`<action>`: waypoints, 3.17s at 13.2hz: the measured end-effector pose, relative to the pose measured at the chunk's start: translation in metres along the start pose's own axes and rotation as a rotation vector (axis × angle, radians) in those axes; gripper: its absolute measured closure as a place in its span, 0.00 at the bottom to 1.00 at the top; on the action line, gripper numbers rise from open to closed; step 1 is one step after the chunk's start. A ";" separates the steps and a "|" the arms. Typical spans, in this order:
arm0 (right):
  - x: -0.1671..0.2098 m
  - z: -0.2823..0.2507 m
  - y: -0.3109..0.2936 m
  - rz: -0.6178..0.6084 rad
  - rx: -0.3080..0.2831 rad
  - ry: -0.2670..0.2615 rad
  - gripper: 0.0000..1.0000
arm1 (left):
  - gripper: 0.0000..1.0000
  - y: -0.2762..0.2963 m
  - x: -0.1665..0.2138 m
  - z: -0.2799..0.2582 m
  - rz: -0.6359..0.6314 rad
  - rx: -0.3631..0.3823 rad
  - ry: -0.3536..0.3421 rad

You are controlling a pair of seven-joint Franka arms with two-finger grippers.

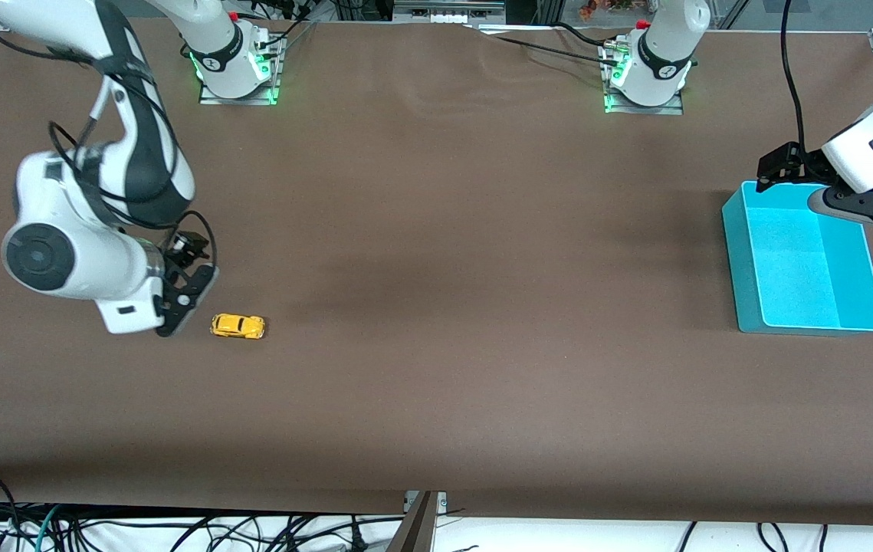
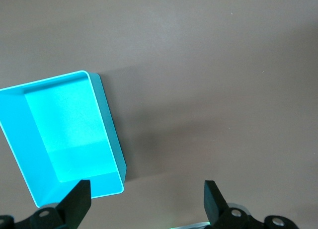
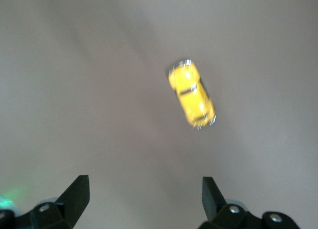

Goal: Wind and store yellow beetle car
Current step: 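Reach the right gripper down over the yellow beetle car, then close the right gripper around the yellow car's body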

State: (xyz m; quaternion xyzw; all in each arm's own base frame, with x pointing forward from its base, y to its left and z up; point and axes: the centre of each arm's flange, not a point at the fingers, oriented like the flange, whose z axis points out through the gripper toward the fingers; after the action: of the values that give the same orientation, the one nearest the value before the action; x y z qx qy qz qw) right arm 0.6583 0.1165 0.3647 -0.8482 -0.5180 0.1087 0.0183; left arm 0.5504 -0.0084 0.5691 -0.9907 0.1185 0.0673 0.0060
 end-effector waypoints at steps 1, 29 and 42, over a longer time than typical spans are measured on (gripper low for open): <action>0.006 0.015 0.004 -0.073 -0.026 0.017 0.00 | 0.00 0.000 0.000 0.000 0.000 0.000 0.000; -0.008 0.168 0.021 -0.508 -0.195 0.161 0.20 | 0.00 -0.001 0.002 0.004 -0.002 -0.002 -0.007; 0.026 0.160 -0.001 -0.556 -0.204 0.193 0.59 | 0.00 -0.002 0.002 0.005 -0.002 -0.003 -0.008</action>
State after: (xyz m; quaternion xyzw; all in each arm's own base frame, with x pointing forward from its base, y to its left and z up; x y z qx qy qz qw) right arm 0.6360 0.1272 0.2043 -0.6779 -0.7343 -0.0340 0.0109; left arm 0.5522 -0.0071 0.5644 -0.9905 0.1175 0.0716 0.0052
